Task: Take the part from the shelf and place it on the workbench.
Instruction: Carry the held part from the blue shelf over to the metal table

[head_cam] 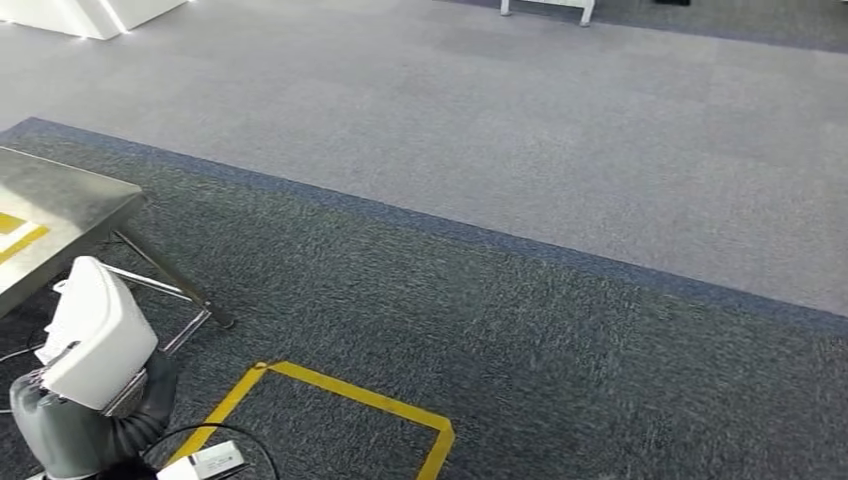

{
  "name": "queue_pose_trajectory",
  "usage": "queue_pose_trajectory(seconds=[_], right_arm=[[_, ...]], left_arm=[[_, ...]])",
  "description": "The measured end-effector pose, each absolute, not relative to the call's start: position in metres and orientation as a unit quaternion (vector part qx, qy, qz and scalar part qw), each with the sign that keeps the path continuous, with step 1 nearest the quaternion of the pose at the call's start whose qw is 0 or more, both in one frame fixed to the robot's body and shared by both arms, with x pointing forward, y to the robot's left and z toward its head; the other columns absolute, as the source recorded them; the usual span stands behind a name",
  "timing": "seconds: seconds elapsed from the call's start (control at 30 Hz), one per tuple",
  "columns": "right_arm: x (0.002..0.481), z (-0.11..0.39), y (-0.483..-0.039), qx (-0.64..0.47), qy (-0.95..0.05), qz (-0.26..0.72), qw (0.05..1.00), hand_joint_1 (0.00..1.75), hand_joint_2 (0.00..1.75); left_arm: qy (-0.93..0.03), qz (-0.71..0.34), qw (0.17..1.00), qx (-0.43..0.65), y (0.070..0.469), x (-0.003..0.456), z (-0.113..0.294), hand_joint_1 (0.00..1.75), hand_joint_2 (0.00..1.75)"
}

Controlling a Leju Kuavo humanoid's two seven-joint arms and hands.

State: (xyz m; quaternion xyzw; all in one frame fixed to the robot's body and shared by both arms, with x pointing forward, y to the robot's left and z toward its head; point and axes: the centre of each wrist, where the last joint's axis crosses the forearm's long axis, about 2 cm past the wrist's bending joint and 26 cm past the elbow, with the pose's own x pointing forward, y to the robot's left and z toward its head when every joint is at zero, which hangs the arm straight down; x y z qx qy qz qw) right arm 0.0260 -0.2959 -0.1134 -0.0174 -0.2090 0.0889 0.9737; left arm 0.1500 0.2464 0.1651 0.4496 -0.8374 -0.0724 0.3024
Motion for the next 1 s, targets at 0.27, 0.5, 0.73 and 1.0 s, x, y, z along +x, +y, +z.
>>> queue_pose_trajectory(seconds=[0.27, 0.5, 0.73, 1.0], right_arm=[[0.024, -0.114, -0.296, -0.017, -0.208, 0.097, 0.973, 0.00, 1.75], [0.028, -0.113, -0.295, -0.018, -0.210, 0.105, 0.972, 0.00, 1.75], [0.031, -0.113, -0.294, -0.015, -0.212, 0.106, 0.971, 0.00, 1.75], [0.039, -0.112, -0.294, -0.013, -0.218, 0.107, 0.970, 0.00, 1.75]], left_arm=[[-0.837, -0.069, 0.298, 0.454, 0.244, 0.150, 0.166, 1.75, 1.75], [-0.834, -0.059, 0.296, 0.461, 0.245, 0.147, 0.166, 1.75, 1.75], [-0.832, -0.057, 0.297, 0.465, 0.246, 0.148, 0.166, 1.75, 1.75], [-0.829, -0.056, 0.296, 0.471, 0.247, 0.147, 0.167, 1.75, 1.75]])
